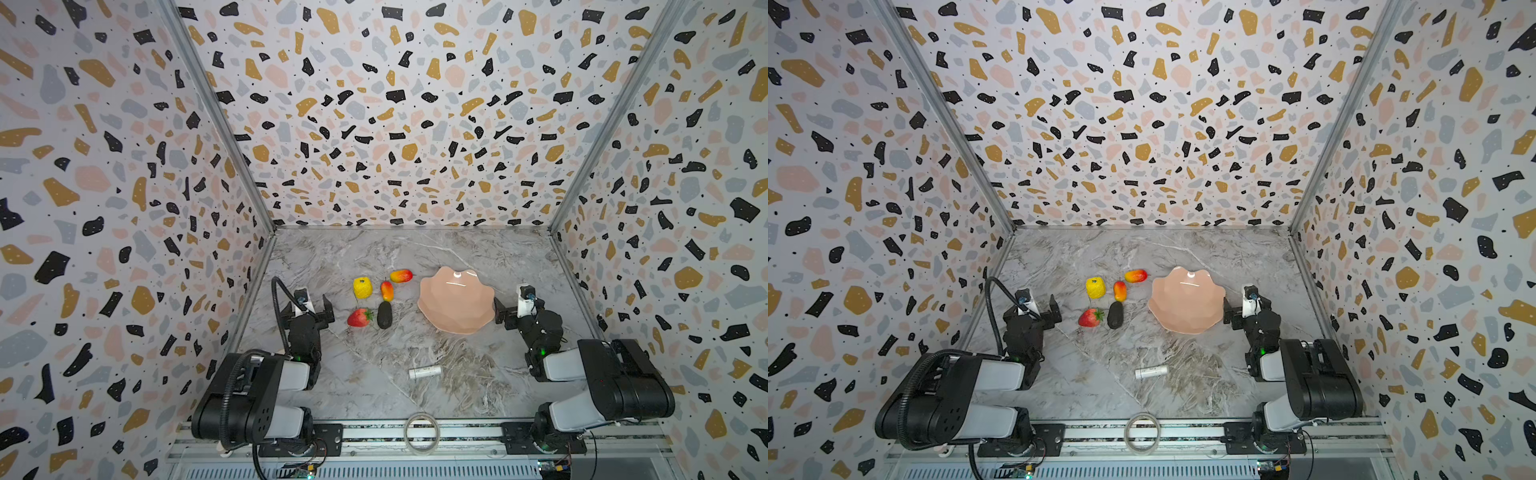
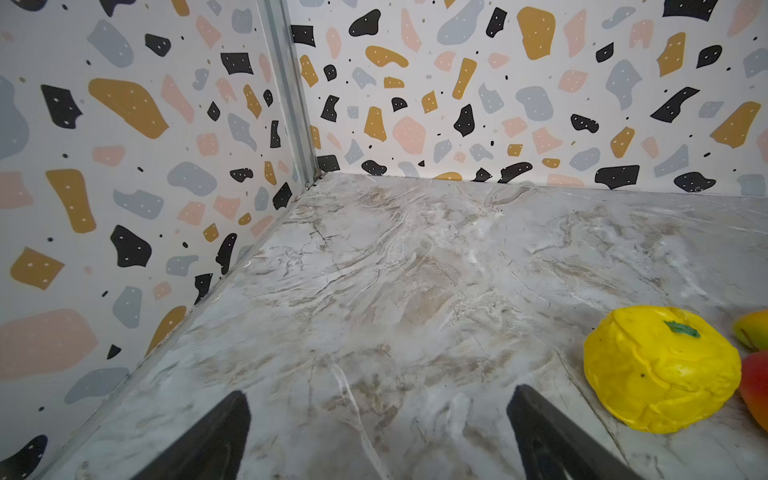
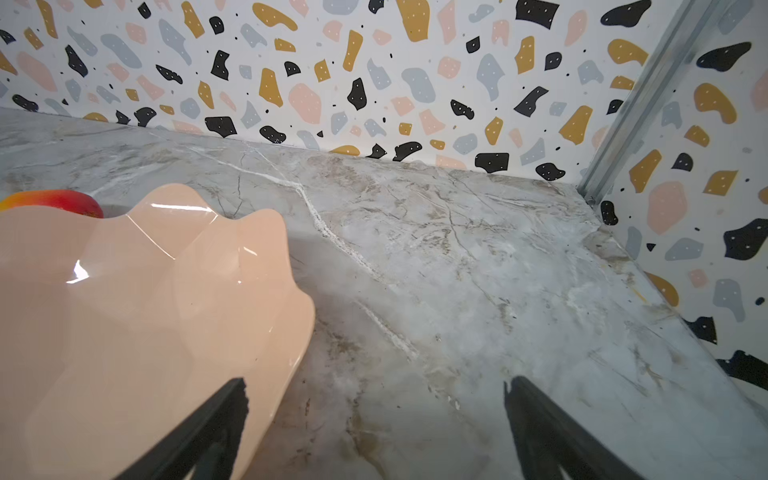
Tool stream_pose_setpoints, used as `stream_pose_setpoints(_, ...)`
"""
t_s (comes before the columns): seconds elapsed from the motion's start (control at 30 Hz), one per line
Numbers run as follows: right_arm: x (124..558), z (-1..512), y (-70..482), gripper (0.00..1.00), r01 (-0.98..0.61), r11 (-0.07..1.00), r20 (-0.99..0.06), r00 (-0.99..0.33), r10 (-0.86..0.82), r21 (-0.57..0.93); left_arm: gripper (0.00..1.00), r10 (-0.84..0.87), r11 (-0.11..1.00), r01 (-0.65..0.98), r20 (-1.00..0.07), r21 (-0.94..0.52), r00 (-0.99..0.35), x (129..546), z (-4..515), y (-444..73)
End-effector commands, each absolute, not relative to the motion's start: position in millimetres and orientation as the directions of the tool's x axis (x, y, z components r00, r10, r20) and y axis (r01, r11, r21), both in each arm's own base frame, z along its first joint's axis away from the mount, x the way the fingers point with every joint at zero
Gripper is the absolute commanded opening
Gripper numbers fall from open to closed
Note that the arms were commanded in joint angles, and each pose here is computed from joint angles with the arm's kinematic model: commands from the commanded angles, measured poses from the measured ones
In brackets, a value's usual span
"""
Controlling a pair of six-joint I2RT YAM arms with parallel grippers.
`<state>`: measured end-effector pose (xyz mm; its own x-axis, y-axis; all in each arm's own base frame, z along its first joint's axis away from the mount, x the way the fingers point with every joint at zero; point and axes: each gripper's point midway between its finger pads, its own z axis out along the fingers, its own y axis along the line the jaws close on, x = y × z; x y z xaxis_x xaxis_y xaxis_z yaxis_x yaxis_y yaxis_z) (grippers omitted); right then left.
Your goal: Place and organize the fake fruits in the fruit bowl
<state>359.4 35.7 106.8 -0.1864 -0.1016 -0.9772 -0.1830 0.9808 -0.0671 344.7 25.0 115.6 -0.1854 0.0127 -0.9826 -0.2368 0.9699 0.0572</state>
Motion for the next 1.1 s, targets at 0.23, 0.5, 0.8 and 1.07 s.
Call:
stream_pose_setpoints(0.23,367.4,122.7,38.1,0.99,-0.189,0.979,-0.985,-0.134,-0.109,-0.082,1.00,0.021,0.973,-0.227,-0.993,0.048,-0.118,351.3,134.2,21.5)
stream_pose_setpoints(0.5,367.3,123.0,37.3,0.99,-0.185,0.979,-0.985,-0.133,-0.105,-0.080,1.00,0.021,0.972,-0.229,-0.993,0.048,-0.119,351.9,134.2,22.1)
stream_pose_setpoints(0.8,368.5,121.7,37.3,0.99,-0.187,0.979,-0.985,-0.139,-0.102,-0.075,1.00,0.022,0.973,-0.227,-0.992,0.050,-0.122,352.3,133.6,21.5)
stream_pose_setpoints(1.07,369.9,121.2,35.6,0.99,-0.189,0.980,-0.985,-0.144,-0.094,-0.066,1.00,0.021,0.972,-0.228,-0.992,0.048,-0.121,352.6,134.0,21.8)
